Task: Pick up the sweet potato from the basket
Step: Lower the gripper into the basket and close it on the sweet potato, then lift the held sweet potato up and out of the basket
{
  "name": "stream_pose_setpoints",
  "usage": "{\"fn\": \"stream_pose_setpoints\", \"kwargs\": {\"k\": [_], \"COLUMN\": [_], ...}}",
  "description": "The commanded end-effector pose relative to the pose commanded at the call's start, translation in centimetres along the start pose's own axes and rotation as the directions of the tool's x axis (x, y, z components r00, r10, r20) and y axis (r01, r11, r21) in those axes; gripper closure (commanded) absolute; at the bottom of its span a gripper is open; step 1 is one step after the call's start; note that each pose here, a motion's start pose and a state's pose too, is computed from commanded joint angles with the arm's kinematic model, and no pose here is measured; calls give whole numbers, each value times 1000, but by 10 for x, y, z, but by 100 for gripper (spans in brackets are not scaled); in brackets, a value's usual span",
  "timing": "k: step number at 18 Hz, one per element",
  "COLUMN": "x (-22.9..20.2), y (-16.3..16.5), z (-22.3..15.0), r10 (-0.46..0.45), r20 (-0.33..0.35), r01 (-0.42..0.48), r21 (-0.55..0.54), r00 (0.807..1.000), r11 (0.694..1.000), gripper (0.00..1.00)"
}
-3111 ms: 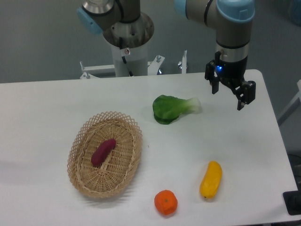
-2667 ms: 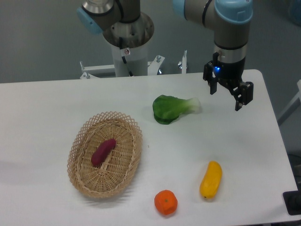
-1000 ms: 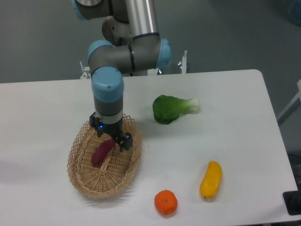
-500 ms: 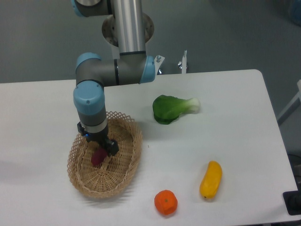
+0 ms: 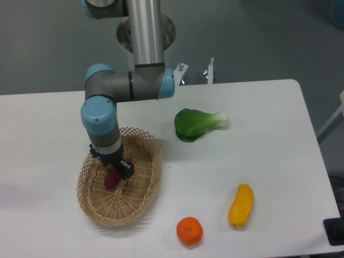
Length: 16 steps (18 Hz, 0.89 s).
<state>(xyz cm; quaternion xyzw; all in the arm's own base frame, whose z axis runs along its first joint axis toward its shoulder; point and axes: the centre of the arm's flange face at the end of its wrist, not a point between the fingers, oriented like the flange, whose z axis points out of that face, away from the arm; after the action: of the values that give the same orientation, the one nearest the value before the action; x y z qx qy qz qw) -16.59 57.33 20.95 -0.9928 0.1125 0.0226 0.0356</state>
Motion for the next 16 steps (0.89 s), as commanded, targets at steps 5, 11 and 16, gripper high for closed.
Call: {"fn": "stream_pose_setpoints", "kwargs": {"k": [5, 11, 16], "x": [-6, -54, -121], "y": [-2, 12, 38], "z": [-10, -49, -112], "r10": [-1, 14, -4], "r20": [14, 72, 124], "r01": [1, -17, -5], "r21": [15, 43, 68], "r00": [1000, 997, 992], "r11": [1000, 999, 998], "gripper": [87, 88, 88]}}
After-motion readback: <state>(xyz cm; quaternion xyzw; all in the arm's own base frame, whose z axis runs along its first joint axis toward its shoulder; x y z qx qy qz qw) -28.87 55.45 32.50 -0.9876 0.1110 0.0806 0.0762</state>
